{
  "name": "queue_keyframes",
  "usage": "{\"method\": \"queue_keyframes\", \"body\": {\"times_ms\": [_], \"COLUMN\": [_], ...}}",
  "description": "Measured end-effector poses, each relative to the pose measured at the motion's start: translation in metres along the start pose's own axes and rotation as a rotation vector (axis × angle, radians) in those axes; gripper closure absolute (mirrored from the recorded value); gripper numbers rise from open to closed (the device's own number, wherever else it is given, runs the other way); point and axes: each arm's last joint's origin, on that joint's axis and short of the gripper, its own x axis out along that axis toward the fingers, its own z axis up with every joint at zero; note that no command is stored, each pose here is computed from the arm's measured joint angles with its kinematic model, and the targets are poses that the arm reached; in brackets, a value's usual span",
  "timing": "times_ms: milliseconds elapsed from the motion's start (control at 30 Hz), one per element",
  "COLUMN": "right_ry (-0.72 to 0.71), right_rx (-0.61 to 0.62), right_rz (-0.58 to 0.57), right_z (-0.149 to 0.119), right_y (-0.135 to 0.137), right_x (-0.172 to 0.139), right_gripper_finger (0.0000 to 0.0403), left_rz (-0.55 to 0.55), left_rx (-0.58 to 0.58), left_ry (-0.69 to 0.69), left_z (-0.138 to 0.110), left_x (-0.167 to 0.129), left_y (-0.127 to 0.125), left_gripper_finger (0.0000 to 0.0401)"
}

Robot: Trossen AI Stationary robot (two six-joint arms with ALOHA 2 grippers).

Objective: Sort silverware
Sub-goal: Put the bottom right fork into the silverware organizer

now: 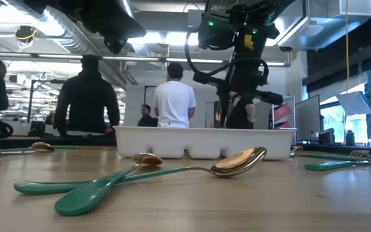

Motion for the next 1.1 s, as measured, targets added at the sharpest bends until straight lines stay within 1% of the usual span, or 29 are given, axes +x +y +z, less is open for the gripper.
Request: {"method": "queue_keyframes", "body": {"times_ms": [133,200,333,500,600,667,867,1100], "right_ry": [0.005,0.015,0.041,0.051,0.082,0.099,0.088,0.090], "right_rx": [0.001,0.021,0.049,0.045,0.040,0.025,-0.106,-0.066], "right_rz": [-0.002,-0.010,0.002,0.029,0.036,0.042,0.124,0.083], "right_z": [0.000,0.000,0.002,0.003,0.003,0.002,0.003,0.003], "right_y": [-0.001,-0.002,-0.004,-0.002,-0.002,-0.001,0.006,0.003], "right_x": [0.002,0.006,0.020,0.027,0.027,0.027,0.027,0.027], "right_gripper_finger": [0.0370,0.0370,0.0370,0.0370,0.0370,0.0370,0.0370,0.0370], "left_rz": [0.000,0.000,0.000,0.003,0.003,0.003,0.003,0.003], "left_rx": [0.000,0.000,0.000,0.001,0.001,0.001,0.005,0.005], "left_ry": [0.000,-0.001,0.007,0.027,0.026,0.028,0.026,0.026], "left_z": [0.000,0.000,-0.001,-0.003,-0.003,-0.003,-0.003,-0.003], "left_x": [0.000,0.000,0.000,0.000,0.000,0.000,0.000,0.000], "left_y": [0.000,0.000,0.000,0.000,0.000,0.000,0.000,0.000], "left_gripper_finger": [0.0397,0.0397,0.0397,0.0397,0.0397,0.0397,0.0397,0.0397]}}
